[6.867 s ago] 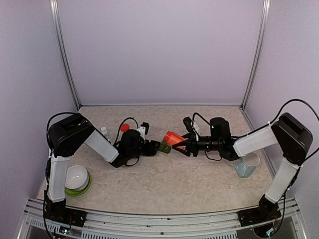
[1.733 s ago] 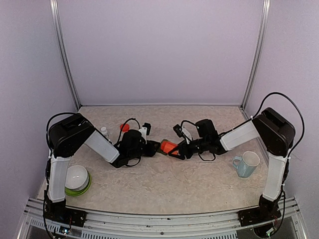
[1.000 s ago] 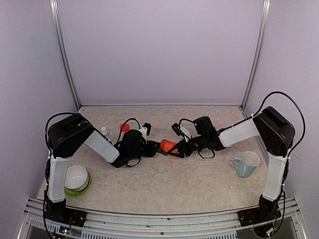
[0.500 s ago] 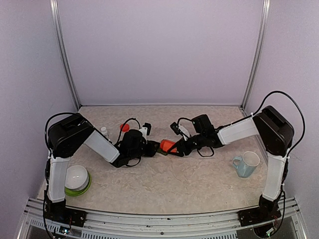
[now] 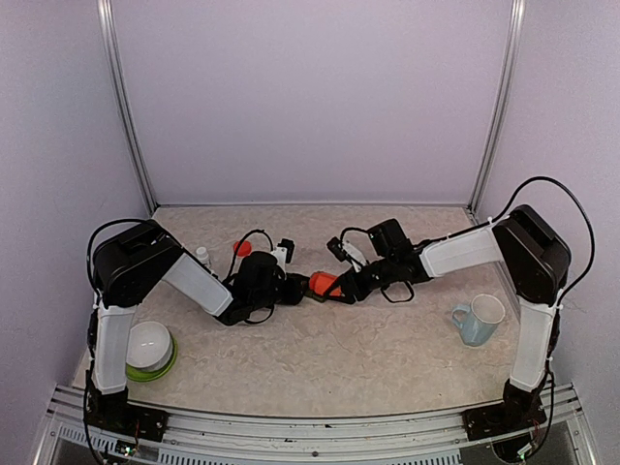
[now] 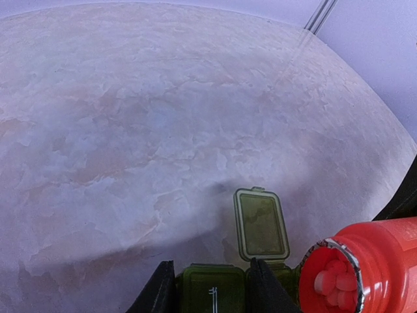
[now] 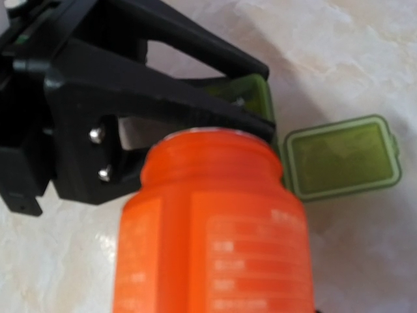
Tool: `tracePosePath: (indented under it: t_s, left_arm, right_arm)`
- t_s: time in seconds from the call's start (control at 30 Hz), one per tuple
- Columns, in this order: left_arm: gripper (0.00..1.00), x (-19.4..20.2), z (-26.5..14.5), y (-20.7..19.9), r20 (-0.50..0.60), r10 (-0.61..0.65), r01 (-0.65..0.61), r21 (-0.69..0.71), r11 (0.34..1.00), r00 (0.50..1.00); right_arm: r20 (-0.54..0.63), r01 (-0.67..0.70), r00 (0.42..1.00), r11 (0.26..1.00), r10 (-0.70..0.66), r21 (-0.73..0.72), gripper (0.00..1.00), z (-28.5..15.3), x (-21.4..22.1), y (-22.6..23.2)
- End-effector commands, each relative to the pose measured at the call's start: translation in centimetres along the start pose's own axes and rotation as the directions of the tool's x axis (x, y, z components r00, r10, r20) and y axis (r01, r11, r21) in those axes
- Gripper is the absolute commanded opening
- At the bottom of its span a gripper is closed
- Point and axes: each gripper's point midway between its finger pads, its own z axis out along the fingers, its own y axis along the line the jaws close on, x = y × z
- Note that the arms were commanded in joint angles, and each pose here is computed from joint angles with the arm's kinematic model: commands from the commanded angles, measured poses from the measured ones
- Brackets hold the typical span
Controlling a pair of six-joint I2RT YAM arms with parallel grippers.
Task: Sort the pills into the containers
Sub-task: Pour the pill into the compartment of the pill container.
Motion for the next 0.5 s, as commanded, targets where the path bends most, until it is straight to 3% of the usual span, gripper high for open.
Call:
tracePosePath:
  t_s: [0.0,0.47]
  left_arm:
    - [0.19,0.11,-0.06,0.03,-0.025,0.019,-0.02,-0.024,1.0,0.999]
    - [0.19,0.13,0.0,0.11,-0.027,0.019,-0.02,-0.029,0.999,0.999]
  right_arm:
    - [-0.062,-0.009,0.998,1.0,0.01,0.017,0.07,0.41,1.18,0.09]
    - [-0.094,-0.015,0.995,0.999,0.019,0.036,0.07,0.05,0.4,0.51]
